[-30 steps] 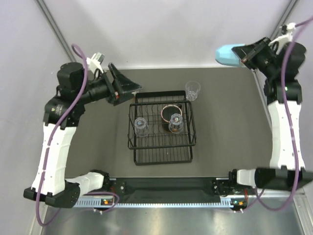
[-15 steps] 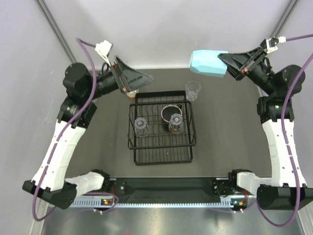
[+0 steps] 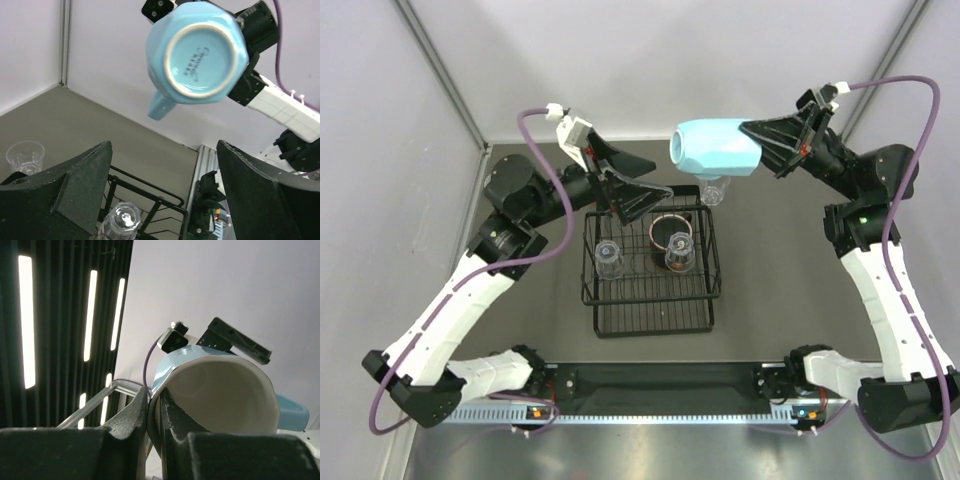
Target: Load the cups into the dish rack
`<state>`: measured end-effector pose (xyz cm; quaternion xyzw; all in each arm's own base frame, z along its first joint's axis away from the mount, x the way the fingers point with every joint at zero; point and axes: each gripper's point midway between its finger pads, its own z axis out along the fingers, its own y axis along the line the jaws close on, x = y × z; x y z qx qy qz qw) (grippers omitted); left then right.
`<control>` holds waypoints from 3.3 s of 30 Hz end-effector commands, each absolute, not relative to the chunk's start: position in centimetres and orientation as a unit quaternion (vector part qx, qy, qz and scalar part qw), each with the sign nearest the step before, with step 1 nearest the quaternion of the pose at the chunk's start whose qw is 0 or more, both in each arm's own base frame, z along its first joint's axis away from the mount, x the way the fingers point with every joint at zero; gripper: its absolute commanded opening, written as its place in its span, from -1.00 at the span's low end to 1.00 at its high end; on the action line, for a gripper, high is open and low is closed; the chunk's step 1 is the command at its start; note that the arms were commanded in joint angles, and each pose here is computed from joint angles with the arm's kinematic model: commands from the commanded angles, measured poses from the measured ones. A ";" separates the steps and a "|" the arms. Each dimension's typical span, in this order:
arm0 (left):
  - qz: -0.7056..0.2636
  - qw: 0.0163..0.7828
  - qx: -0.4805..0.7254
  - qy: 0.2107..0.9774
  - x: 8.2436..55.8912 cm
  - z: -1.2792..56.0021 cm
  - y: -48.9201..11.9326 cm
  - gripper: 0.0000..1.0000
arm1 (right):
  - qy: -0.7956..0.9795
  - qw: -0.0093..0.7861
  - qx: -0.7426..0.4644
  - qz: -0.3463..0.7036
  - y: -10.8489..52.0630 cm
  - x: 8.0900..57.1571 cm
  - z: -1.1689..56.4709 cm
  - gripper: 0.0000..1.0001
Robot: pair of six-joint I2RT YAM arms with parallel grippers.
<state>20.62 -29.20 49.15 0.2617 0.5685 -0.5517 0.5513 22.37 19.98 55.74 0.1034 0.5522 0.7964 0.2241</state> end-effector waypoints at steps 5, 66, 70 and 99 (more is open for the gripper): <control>-0.531 0.616 0.323 0.485 19.7 52.1 -29.8 0.79 | 0.487 0.159 0.103 0.853 19.8 17.9 60.2 -1.00; -0.522 0.670 0.282 0.446 18.7 54.9 -27.2 -1.00 | 0.472 0.065 0.108 0.872 25.6 17.2 56.9 -0.16; -0.501 0.679 0.270 0.464 19.1 54.7 -26.4 -1.00 | 0.480 0.067 0.107 0.868 25.6 17.3 56.3 -0.11; -0.128 0.632 -0.042 0.763 38.0 33.6 -4.6 -1.00 | 0.584 0.128 0.157 0.786 19.3 16.3 48.6 -0.08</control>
